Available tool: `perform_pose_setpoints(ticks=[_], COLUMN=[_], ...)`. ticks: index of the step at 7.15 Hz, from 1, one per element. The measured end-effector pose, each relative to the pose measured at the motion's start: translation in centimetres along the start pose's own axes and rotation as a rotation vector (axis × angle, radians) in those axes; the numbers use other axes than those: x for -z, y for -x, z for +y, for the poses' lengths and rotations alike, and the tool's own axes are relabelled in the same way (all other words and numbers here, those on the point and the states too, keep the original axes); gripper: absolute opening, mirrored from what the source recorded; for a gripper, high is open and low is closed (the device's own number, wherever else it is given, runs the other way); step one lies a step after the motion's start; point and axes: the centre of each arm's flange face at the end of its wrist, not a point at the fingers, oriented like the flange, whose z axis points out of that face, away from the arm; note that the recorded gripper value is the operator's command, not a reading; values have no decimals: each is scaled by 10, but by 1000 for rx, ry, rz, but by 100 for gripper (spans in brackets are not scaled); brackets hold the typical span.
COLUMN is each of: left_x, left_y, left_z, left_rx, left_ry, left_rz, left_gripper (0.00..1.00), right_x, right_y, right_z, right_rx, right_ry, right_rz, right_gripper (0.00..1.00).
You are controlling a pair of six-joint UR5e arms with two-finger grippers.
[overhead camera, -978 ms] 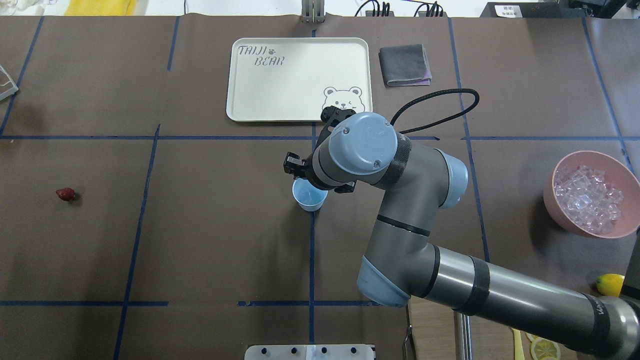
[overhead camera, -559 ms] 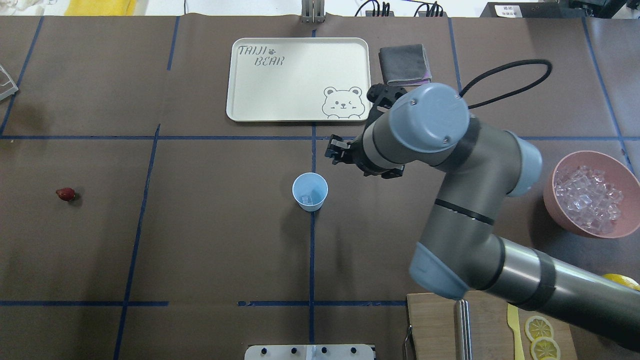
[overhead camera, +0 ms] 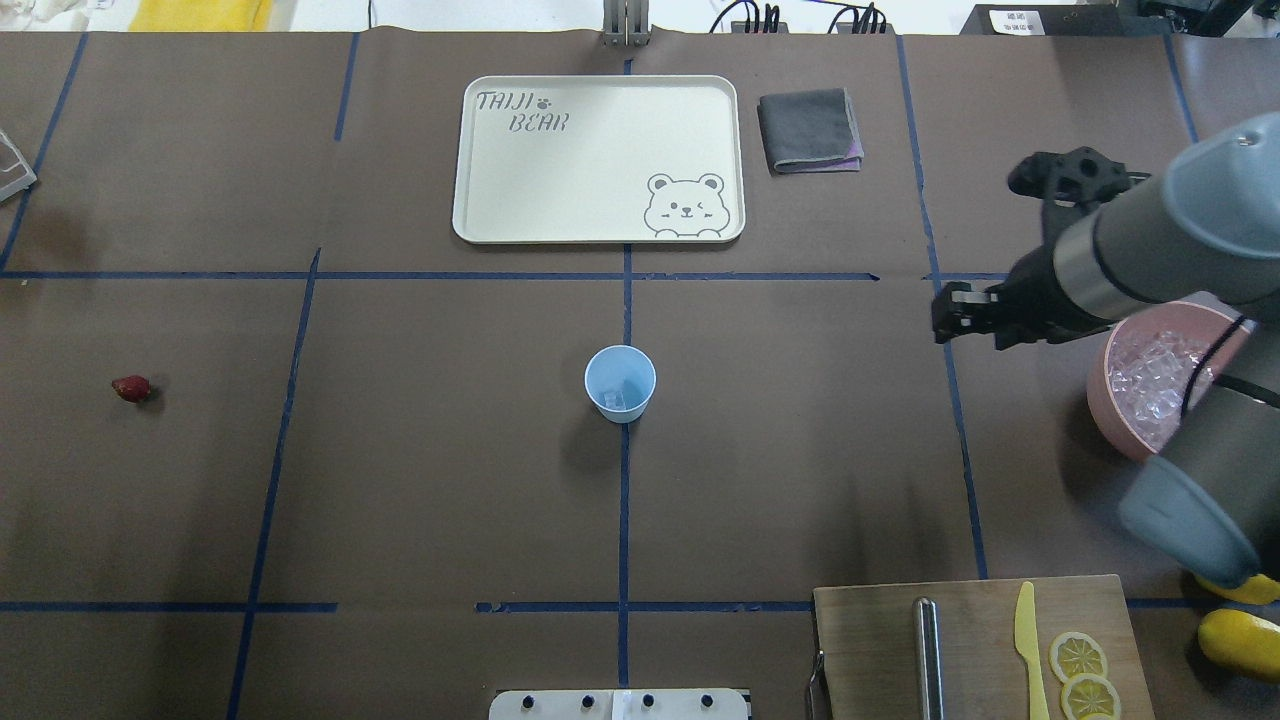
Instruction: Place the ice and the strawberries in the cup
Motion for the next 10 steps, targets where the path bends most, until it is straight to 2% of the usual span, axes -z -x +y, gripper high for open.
perform_pose_setpoints(ticks=[1,2,3,6,10], left_x=[0,1,2,2,1], left_y=[0,-1,-1,-2,-2], left_z=[0,0,0,0,0], left_rx=[0,-1,-3,-4,-3], left_ry=[-1,-2,-3,-3,-2], left_rz=[1,1,2,4,5], left_gripper=[100,100,100,100,100], right_x=[3,3,-2,-24,-47], right_y=[-50,-97,-137,-183,-202], right_z=[1,-3,-10,-20,-22], right_rx=[67,134,191,243,218], right_ry=[34,75,119,181,223], right_rz=[21,28,20,15,36], right_gripper=[67,83,84,82,77])
